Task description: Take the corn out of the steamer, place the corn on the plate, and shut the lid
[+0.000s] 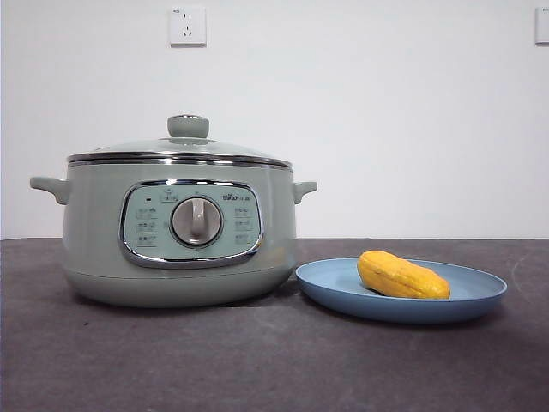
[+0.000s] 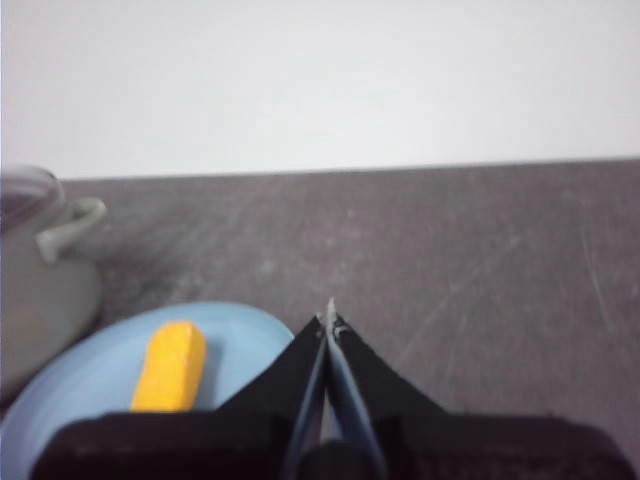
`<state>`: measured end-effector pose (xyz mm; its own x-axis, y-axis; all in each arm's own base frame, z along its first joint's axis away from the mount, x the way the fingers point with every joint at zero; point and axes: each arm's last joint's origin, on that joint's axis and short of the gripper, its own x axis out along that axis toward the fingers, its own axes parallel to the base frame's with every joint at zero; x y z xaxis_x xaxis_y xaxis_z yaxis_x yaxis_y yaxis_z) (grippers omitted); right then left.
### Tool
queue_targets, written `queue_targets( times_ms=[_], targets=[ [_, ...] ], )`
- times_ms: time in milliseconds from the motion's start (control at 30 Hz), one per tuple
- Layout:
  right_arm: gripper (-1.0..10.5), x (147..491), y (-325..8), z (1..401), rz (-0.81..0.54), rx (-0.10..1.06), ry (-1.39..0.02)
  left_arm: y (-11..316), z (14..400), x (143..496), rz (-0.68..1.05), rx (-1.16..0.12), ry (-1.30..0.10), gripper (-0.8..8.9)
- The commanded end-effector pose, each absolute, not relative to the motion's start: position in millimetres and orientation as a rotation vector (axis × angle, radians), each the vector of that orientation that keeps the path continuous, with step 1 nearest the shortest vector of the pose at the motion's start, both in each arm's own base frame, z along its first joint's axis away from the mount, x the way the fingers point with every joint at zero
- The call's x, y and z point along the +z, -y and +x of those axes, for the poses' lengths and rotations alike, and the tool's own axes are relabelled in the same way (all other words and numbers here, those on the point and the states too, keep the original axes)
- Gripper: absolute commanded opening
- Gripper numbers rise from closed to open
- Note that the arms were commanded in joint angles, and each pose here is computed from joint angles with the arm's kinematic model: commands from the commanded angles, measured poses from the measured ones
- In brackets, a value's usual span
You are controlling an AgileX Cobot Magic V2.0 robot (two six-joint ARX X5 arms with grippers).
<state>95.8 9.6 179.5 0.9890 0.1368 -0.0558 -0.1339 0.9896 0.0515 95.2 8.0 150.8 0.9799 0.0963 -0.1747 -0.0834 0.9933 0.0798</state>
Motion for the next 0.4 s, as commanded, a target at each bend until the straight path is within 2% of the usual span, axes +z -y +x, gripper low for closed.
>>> queue_targets(
  times_ms=[33, 300, 400],
  targets=[
    [0.0, 168.0, -9.4, 96.8, 0.077, 0.129, -0.07, -8.4, 95.8, 146.9, 0.066, 0.097, -0.184, -0.03],
    [0.0, 147.4, -9.1, 95.5, 0.091, 0.12, -0.185, -8.4, 95.8, 146.9, 0.066, 0.097, -0.184, -0.03],
    [0.0, 147.5, -9.2, 95.5, 0.094, 0.122, -0.185, -8.4, 95.8, 146.9, 0.066, 0.097, -0.184, -0.03]
  ],
)
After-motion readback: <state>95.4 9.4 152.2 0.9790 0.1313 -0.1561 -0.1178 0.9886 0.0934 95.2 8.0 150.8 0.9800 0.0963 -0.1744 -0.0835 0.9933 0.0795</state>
